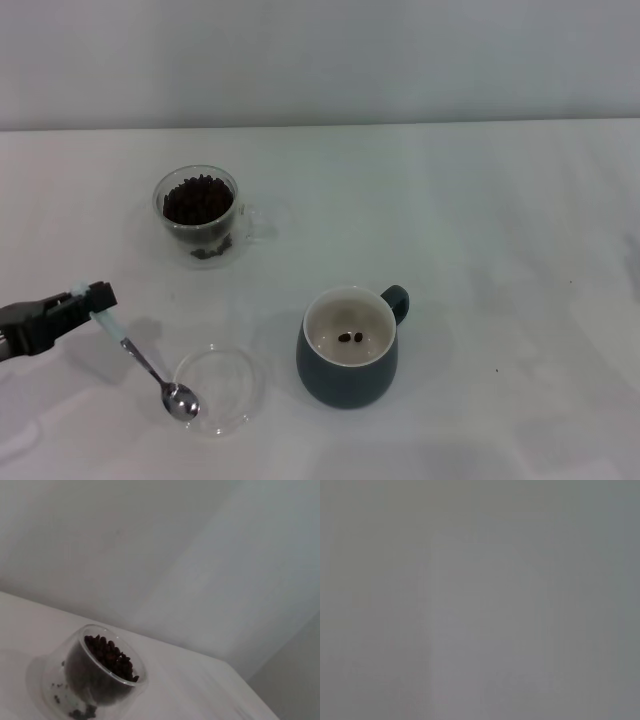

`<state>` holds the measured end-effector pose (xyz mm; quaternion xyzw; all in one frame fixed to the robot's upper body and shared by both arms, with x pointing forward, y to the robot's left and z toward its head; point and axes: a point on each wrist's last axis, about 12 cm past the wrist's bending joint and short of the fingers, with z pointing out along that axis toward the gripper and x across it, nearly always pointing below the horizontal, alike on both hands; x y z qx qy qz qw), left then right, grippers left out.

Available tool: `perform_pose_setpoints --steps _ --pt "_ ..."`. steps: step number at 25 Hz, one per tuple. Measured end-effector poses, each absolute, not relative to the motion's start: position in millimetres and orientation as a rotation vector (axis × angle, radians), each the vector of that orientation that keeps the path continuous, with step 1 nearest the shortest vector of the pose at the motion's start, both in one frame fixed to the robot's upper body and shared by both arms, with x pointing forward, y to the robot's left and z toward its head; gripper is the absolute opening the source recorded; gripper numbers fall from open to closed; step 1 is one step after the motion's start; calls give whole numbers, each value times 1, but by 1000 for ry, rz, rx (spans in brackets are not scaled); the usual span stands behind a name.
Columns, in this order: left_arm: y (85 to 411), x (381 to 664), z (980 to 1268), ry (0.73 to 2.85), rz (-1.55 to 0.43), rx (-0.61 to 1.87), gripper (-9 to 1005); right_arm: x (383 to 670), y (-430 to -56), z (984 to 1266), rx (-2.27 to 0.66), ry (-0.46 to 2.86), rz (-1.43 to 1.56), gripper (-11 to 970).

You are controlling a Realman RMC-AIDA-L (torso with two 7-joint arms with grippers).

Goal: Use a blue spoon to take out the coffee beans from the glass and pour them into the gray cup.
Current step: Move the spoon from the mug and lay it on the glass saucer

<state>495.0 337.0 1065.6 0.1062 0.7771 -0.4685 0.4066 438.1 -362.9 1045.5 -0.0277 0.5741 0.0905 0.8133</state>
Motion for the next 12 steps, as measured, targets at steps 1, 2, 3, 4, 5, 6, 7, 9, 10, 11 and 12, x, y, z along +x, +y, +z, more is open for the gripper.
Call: perform_pose_setpoints --steps 1,2,3,4,5,6,7,9,10,11,12 --pt "337 495 1065 1961 -1178 267 132 438 -363 1046 -60 1225 194 393" --pt "337 495 1064 1961 -1172 267 132 438 -363 1046 -60 1226 194 393" --pt "336 495 1063 1961 -1164 266 132 438 -362 1045 -62 1226 196 393" --pt "336 496 1062 1960 -1156 264 132 438 -362 1045 -64 1227 198 393" --pt "336 497 1062 1958 -1149 262 132 438 -362 1045 -66 1228 200 393" --pt "335 498 1062 1956 -1145 260 132 438 -362 1045 -67 1229 201 393" --pt "335 499 1062 1953 -1142 261 132 438 -361 1045 -68 1230 202 393" --pt "334 502 1064 1947 -1142 265 132 438 -361 1045 -69 1230 203 393" --pt "333 503 1064 1944 -1143 264 131 438 -361 1045 -69 1230 203 393" --pt "332 505 1064 1942 -1143 262 131 438 -361 1045 -68 1231 202 393" --pt "331 506 1064 1943 -1144 257 131 438 -362 1045 -68 1231 202 393"
